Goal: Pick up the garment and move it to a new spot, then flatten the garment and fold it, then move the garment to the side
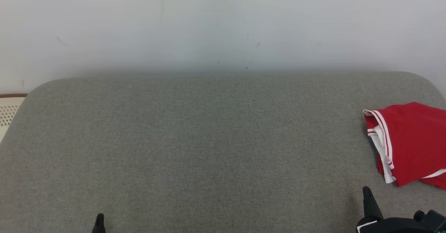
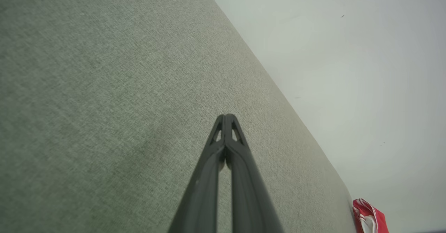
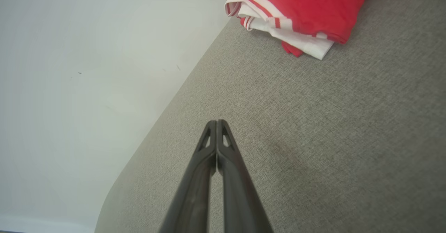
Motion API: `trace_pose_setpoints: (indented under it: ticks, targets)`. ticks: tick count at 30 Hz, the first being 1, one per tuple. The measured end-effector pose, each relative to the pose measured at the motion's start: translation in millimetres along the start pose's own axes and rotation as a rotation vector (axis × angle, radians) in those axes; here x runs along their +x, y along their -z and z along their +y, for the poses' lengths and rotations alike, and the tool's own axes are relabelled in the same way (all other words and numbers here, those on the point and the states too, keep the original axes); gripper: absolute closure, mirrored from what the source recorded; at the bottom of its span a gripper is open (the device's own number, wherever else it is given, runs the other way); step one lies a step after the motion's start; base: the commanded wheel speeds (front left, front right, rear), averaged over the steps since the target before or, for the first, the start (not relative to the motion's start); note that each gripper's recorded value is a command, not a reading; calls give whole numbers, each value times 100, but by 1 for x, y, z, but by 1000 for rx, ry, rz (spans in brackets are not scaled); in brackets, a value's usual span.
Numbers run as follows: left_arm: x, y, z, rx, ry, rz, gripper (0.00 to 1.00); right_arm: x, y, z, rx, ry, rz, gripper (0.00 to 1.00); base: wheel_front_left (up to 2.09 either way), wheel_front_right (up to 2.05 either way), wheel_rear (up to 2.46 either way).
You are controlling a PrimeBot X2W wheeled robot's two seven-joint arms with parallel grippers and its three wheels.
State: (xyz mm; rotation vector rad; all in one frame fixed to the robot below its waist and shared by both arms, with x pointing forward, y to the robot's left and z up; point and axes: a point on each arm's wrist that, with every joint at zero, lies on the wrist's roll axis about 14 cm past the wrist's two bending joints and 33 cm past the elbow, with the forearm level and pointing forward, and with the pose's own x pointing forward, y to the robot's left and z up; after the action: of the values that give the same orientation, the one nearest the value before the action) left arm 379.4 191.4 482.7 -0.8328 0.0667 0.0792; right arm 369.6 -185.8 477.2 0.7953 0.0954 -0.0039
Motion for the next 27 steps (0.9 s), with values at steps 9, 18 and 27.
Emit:
trace_pose_setpoints:
  ticks: [9,18,27]
  targets:
    - [1,-2,1,-111,0,6,100,5,-7,3,117,-2,-13,100,0,0,0]
    - [3,-5,-2,-209,8,4,100,6,-9,2,216,2,-20,100,0,0,0]
    - [4,-6,-3,-300,15,11,100,8,-12,2,315,2,-23,100,0,0,0]
